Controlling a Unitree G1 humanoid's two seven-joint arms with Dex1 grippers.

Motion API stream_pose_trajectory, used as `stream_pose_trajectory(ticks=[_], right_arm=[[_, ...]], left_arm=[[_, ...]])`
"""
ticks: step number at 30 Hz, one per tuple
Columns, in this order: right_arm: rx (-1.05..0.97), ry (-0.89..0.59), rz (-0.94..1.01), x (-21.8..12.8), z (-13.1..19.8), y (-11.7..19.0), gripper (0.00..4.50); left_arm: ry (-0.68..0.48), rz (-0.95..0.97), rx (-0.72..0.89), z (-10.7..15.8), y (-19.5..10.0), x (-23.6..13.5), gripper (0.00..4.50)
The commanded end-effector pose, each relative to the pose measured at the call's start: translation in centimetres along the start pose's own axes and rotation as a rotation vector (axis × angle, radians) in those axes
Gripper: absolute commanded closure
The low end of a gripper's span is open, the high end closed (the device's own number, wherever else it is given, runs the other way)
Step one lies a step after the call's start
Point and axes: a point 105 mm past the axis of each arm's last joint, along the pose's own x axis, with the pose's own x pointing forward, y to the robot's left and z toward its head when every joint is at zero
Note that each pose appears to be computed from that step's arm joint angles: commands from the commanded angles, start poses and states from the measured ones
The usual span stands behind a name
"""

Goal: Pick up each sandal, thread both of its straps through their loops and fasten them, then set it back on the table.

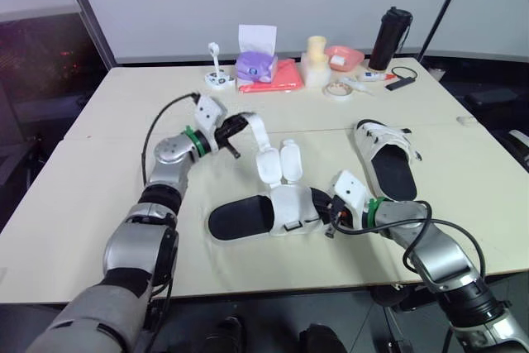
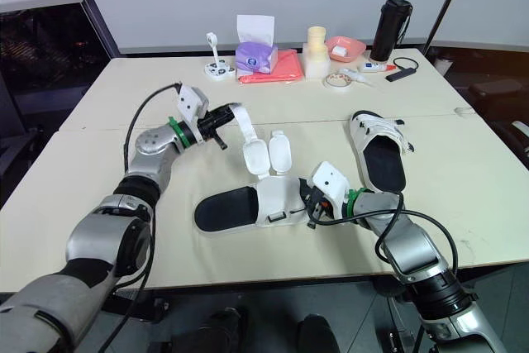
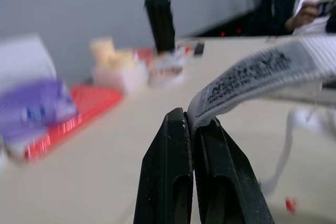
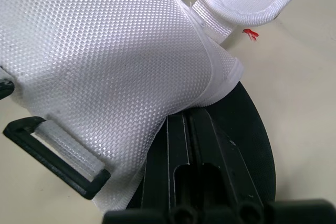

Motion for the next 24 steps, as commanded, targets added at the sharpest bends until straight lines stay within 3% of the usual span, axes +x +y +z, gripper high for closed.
stream_pose_trajectory(ticks=[1, 5, 10, 20, 24], right_arm=[[-0.011, 0.014, 0.016, 0.3, -0.2, 0.3, 4.5], [-0.018, 0.016, 0.017, 0.4, -0.3, 0.1, 4.5], [-0.026, 0.017, 0.022, 0.5, -0.3, -0.1, 4.5], [-0.036, 0.019, 0.032, 0.7, -0.3, -0.2, 4.5], [-0.038, 0.022, 0.033, 0.6, -0.4, -0.2, 4.5]], left_arm=[[-0.163, -0.158, 0.046, 4.1, -1.8, 1.1, 4.44], [-0.206, -0.417, -0.057, 5.5, -6.4, 0.5, 4.44], [-0.149, -0.685, -0.166, 6.3, -10.8, -1.6, 4.44], [-0.107, -0.925, 0.126, 4.9, -14.9, -2.9, 4.44], [-0.108, -1.009, 0.137, 4.4, -16.2, -3.6, 4.44]])
